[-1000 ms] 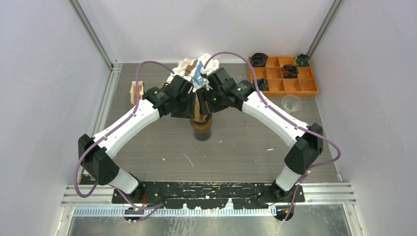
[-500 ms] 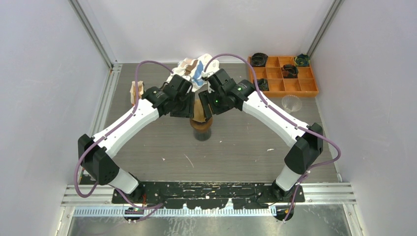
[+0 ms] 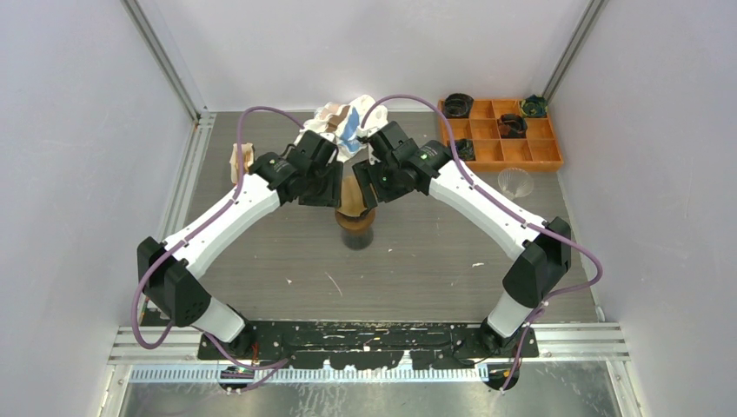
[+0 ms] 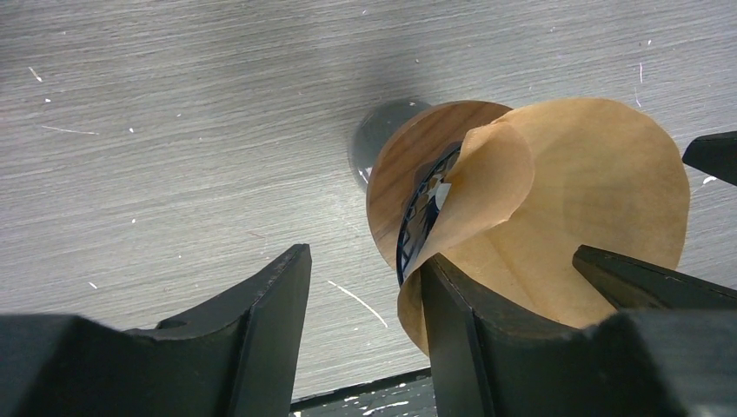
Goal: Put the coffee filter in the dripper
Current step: Adjust the coffee filter in the coffee dripper.
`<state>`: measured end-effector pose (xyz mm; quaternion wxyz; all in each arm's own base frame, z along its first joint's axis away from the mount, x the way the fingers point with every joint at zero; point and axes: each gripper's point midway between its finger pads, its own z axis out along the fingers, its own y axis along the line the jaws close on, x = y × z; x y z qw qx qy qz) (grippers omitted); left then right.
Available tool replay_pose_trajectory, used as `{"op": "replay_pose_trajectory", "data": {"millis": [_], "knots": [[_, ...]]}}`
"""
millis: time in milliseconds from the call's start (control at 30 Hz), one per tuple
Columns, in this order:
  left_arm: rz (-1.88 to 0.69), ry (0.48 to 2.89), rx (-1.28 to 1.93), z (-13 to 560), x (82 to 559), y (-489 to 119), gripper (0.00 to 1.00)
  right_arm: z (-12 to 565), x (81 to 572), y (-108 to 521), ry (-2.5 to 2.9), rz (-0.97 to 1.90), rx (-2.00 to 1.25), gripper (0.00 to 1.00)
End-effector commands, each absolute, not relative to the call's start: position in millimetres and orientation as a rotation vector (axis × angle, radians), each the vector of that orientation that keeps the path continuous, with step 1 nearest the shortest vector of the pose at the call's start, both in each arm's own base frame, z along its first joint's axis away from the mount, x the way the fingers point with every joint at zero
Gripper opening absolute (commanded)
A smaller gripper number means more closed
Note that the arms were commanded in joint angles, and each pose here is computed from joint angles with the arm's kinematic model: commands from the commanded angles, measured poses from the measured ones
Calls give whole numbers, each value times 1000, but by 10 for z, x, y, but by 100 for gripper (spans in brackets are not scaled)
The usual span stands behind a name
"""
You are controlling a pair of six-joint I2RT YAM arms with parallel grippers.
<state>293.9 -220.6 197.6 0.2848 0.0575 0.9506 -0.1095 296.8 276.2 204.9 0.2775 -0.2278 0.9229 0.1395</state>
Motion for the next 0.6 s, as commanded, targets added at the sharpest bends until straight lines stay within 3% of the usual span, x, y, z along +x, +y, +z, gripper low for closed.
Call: {"op": "replay_pose_trajectory", "data": {"millis": [0,567], "knots": [[-325,2479,161,2201,2995,-2207,52,2225,2986,2778,2422,409,-603,68],[-399,2455,153,2327,2944,-2257,52,2437,2968,3172,2374,676,-559,70]]}}
